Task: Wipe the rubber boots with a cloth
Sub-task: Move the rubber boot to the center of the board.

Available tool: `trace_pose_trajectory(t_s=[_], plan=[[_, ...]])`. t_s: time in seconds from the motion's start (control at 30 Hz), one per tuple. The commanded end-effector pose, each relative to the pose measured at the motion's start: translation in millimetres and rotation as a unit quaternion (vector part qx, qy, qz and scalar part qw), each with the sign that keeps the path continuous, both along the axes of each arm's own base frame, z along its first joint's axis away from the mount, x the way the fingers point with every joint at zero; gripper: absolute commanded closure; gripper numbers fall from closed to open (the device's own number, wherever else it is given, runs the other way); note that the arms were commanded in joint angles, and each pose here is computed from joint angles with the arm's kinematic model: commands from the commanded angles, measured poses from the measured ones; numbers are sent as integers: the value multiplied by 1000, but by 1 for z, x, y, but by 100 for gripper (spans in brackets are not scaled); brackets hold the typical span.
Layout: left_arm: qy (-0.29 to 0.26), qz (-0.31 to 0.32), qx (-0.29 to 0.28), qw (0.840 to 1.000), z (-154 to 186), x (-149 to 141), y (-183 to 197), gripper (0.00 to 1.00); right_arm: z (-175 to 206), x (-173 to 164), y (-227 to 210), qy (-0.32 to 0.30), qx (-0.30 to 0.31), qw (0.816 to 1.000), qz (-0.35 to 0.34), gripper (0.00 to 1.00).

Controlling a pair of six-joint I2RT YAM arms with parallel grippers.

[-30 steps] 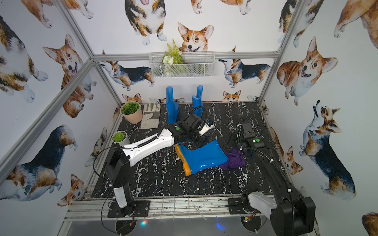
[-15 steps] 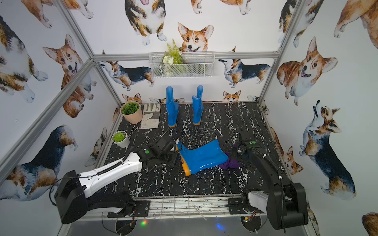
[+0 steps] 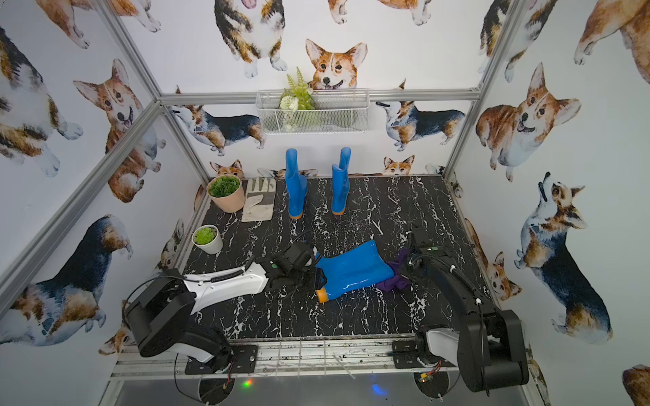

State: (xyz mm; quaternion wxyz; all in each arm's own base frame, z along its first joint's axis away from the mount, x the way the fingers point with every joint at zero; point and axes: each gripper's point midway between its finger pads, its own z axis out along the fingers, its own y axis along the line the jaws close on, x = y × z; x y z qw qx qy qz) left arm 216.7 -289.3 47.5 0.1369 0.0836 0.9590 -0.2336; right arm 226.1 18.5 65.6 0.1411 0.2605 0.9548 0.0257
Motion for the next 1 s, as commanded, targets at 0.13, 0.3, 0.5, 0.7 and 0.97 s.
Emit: trace_pose_trajectory(t_s=[0.13, 0.3, 0.5, 0.7, 0.97], plan=[[24, 19, 84, 996, -13, 3, 49, 73, 18, -6, -22, -12, -8, 1000, -25, 100], [16, 45, 113, 992, -1, 8, 90, 97, 15, 6, -5, -27, 40, 999, -11, 100], [27, 71, 85, 994, 0, 7, 110, 85, -4, 19, 13, -5, 89, 996, -3, 80], [20, 68, 60, 996, 5, 8, 103, 66, -27, 21, 20, 41, 99, 994, 4, 18], [25, 63, 53, 996, 8, 8, 101, 62, -50, 26, 37, 98, 45, 992, 61, 0]])
